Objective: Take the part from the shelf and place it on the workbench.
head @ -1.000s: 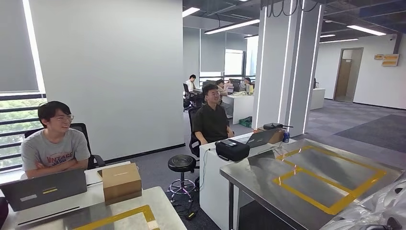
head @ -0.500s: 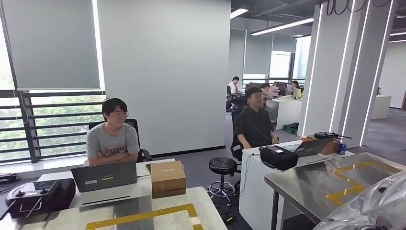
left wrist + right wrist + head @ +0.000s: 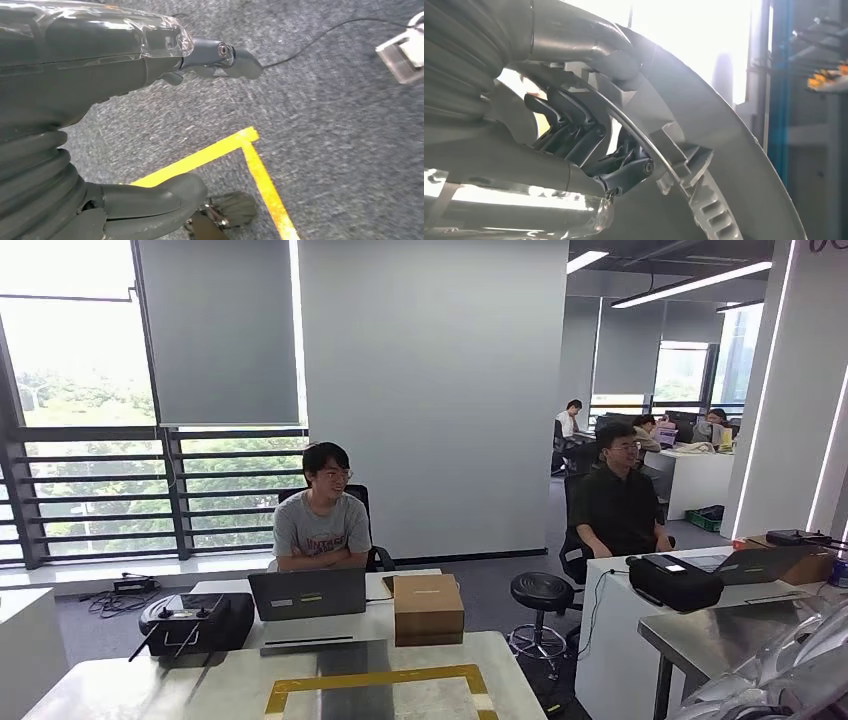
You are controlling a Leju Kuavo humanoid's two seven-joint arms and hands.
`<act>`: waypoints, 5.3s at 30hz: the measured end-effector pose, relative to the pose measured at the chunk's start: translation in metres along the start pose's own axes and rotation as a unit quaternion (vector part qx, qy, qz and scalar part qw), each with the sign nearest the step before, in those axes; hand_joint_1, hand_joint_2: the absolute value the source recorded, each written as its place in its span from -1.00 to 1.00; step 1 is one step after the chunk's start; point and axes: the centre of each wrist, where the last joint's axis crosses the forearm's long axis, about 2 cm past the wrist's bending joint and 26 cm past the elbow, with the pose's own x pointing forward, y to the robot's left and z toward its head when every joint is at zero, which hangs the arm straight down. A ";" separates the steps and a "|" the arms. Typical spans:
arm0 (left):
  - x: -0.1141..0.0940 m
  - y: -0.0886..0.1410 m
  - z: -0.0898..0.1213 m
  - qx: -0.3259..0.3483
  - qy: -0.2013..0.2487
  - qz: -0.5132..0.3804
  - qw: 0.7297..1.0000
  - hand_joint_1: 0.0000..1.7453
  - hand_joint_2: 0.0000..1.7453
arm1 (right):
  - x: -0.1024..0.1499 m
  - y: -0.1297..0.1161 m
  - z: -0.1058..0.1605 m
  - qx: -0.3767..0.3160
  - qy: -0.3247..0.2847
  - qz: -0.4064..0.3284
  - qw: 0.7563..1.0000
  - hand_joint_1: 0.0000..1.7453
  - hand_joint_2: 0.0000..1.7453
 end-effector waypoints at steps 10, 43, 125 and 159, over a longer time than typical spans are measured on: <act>0.000 -0.005 0.000 -0.004 -0.001 0.005 1.000 -1.00 1.00 | -0.008 0.000 0.008 0.001 0.028 0.000 1.000 1.00 1.00; 0.000 -0.013 0.001 -0.011 -0.003 0.018 1.000 -1.00 1.00 | -0.032 0.010 0.012 -0.003 0.118 0.097 0.988 1.00 1.00; 0.050 -0.097 0.005 -0.112 -0.044 -0.080 0.989 -1.00 1.00 | -0.234 0.189 0.067 0.519 0.218 0.416 0.714 1.00 1.00; 0.043 -0.107 0.009 -0.131 -0.071 -0.103 0.983 -1.00 1.00 | -0.258 0.130 0.099 0.487 0.312 0.508 0.638 -1.00 1.00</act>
